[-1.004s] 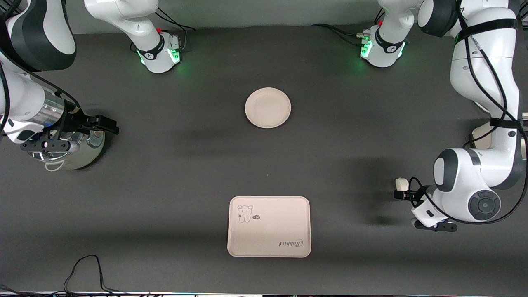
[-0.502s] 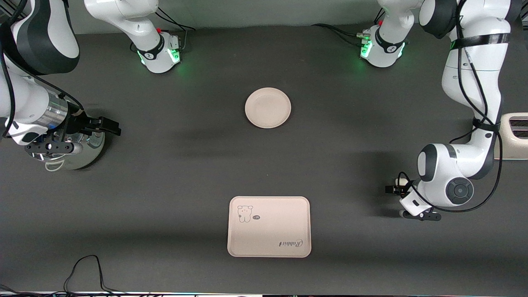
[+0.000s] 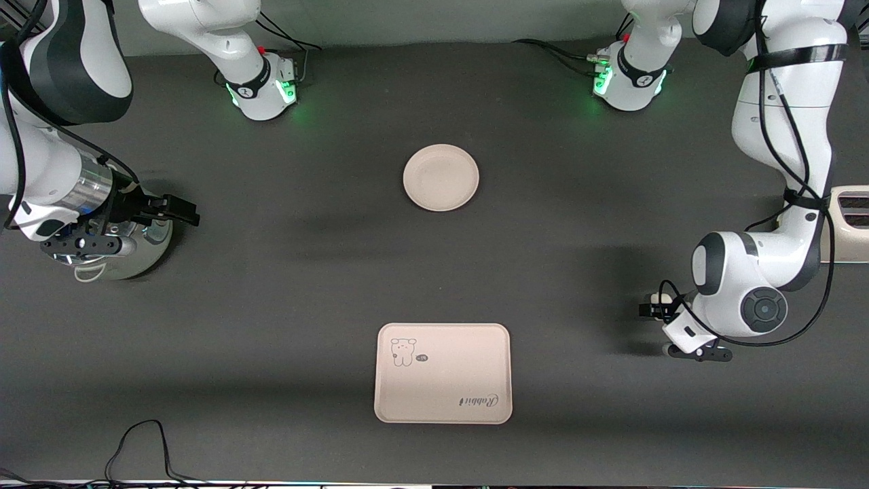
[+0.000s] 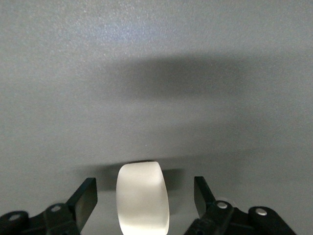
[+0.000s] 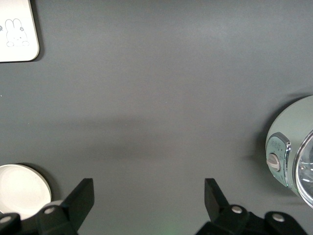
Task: Place bun in plate and plate on tray
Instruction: 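Carry the bun over the plate while the right gripper reaches forward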
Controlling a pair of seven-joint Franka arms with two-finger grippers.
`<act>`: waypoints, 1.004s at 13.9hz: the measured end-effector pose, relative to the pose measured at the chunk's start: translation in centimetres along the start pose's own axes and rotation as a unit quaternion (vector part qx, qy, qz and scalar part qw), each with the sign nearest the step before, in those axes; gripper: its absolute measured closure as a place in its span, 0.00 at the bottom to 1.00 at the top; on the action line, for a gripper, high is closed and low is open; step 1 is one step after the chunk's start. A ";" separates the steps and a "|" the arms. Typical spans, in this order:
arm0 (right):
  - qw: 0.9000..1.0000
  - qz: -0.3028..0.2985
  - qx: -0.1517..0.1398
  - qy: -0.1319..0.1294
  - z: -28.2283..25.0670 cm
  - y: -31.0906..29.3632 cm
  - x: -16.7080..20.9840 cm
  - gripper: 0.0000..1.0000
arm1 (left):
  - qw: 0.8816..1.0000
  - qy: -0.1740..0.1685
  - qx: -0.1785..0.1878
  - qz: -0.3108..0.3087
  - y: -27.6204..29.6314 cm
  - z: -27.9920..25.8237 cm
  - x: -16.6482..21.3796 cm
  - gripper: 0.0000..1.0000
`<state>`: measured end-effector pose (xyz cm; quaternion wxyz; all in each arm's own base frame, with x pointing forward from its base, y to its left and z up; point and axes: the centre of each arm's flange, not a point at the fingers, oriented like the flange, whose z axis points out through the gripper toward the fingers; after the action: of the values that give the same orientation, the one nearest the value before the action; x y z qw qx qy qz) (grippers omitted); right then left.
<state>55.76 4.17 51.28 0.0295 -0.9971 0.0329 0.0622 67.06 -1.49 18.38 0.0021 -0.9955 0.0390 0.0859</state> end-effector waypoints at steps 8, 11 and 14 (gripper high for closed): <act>1.000 -0.009 -0.001 -0.001 1.0 -0.9 0.2 0.00 | 1.000 -0.003 0.000 -0.001 0.0 -0.9 -1.1 0.74; 1.000 -0.010 0.025 0.009 4.1 -2.3 0.4 0.00 | 1.000 -0.014 0.000 -0.012 1.2 -4.2 -1.8 0.74; 0.992 -0.012 0.125 -0.019 8.7 -3.5 0.3 0.00 | 0.998 -0.044 0.011 -0.046 6.7 -9.0 -3.9 0.73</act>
<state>55.21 8.19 42.87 0.1549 -0.9846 0.0278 0.0767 64.29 -7.99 27.96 0.0183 -0.9914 -0.0063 0.1294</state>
